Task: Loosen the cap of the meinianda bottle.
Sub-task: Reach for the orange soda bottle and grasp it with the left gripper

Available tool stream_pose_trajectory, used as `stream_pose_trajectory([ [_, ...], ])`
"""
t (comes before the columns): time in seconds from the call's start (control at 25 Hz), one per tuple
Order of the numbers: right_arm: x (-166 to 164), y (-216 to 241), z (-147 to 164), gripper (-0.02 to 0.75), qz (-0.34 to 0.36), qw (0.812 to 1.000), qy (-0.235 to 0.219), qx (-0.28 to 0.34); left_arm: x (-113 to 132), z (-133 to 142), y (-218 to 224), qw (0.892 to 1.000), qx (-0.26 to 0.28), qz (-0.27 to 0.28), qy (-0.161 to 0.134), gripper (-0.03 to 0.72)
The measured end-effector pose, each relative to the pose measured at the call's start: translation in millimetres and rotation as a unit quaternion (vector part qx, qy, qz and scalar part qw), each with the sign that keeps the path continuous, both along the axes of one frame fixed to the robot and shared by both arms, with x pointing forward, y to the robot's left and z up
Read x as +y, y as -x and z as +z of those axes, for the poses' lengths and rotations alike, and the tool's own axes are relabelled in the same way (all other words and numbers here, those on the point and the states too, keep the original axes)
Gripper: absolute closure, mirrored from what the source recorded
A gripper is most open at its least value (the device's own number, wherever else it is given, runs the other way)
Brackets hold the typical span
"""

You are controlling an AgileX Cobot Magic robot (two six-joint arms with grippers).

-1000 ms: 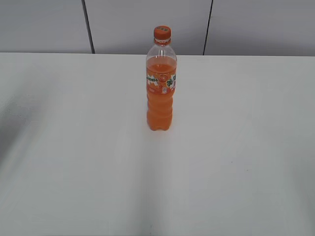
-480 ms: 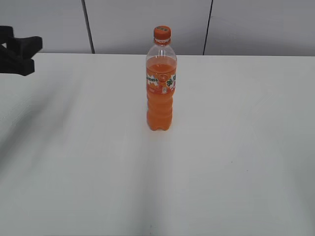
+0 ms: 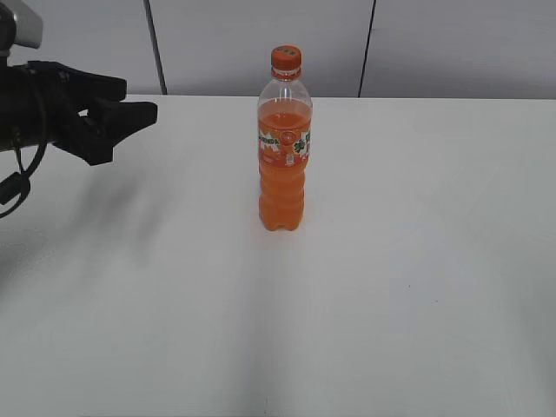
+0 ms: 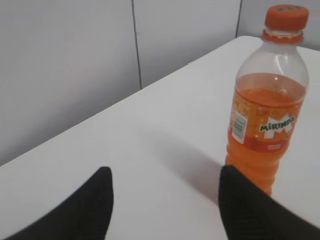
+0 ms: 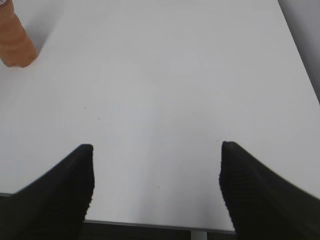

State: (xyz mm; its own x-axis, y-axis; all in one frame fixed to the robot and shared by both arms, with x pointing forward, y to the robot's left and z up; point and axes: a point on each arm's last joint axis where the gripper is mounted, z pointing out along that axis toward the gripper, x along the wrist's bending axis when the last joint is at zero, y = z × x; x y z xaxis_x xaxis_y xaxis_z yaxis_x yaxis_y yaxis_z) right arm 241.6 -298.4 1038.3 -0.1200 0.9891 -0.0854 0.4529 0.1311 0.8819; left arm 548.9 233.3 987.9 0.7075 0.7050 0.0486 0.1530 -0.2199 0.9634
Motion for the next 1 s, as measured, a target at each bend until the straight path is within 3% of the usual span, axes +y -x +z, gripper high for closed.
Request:
stream_pose_trajectory([
  [0.28, 0, 0, 0, 0.153, 0.000, 1.000, 0.000, 0.000, -14, -8, -15, 0.996, 0.008, -0.091, 0.012, 0.243],
  [0.52, 0, 0, 0, 0.153, 0.000, 1.000, 0.000, 0.000, -33, -27, -16, 0.991, 0.034, -0.129, 0.014, 0.068],
  [1.0, 0, 0, 0, 0.153, 0.000, 1.000, 0.000, 0.000, -63, -54, -29, 0.981, 0.070, -0.181, 0.010, 0.075],
])
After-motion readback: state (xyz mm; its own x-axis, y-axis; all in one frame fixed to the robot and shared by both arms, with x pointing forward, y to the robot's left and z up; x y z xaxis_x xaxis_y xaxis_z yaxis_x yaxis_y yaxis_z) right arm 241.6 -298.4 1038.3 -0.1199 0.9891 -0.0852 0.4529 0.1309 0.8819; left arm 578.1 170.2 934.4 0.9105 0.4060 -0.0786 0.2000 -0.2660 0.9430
